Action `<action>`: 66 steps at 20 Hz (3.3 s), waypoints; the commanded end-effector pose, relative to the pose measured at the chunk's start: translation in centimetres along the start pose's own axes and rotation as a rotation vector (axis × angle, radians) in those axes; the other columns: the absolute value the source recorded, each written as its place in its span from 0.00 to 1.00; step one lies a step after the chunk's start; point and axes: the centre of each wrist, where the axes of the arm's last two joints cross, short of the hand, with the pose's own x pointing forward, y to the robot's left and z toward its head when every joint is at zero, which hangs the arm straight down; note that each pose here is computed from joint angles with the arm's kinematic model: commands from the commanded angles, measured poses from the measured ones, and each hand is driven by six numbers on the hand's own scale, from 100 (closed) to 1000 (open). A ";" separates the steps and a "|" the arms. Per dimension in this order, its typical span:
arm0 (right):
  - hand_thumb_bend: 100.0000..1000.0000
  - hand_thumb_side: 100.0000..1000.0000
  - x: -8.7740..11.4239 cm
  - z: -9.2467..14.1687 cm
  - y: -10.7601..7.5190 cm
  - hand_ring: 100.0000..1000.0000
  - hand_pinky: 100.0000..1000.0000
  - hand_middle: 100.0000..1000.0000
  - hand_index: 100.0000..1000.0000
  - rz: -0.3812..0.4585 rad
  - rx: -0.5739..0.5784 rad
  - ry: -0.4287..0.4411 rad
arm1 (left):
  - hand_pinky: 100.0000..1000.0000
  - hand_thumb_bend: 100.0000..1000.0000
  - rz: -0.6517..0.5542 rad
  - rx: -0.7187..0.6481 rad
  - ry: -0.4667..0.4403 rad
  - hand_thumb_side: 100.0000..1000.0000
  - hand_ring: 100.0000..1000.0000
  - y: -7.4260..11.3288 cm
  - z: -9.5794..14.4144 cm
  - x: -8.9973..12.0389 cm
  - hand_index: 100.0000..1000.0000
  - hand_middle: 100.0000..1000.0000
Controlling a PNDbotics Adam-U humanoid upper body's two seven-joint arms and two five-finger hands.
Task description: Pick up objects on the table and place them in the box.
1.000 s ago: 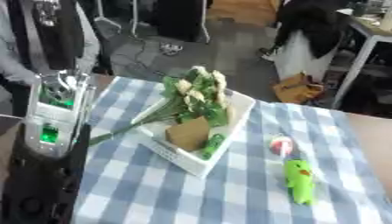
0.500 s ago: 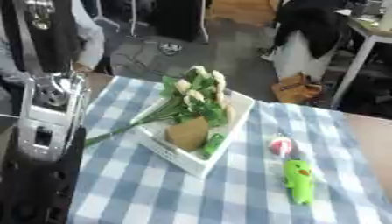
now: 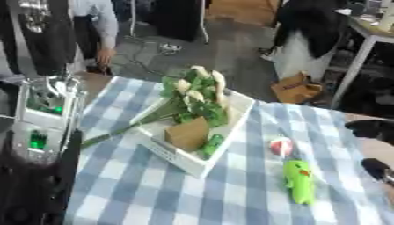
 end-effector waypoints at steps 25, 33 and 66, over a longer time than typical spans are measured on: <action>0.23 1.00 -0.6 -7.7 2.0 1.00 0.92 0.99 1.00 0.060 -0.135 0.048 | 0.79 0.00 0.038 -0.010 -0.016 0.90 0.98 -0.6 -0.4 0.5 0.99 0.91; 0.24 1.00 -3.3 -10.7 4.1 1.00 0.91 1.00 1.00 -0.219 0.018 0.249 | 0.79 0.00 0.040 -0.018 -0.002 0.90 0.98 -0.7 -0.1 0.4 0.99 0.90; 0.31 0.90 -6.9 -11.5 5.6 0.97 0.85 0.91 0.93 -0.114 0.375 -0.052 | 0.79 0.00 0.057 -0.008 -0.014 0.90 0.98 -0.9 -0.4 0.5 0.97 0.89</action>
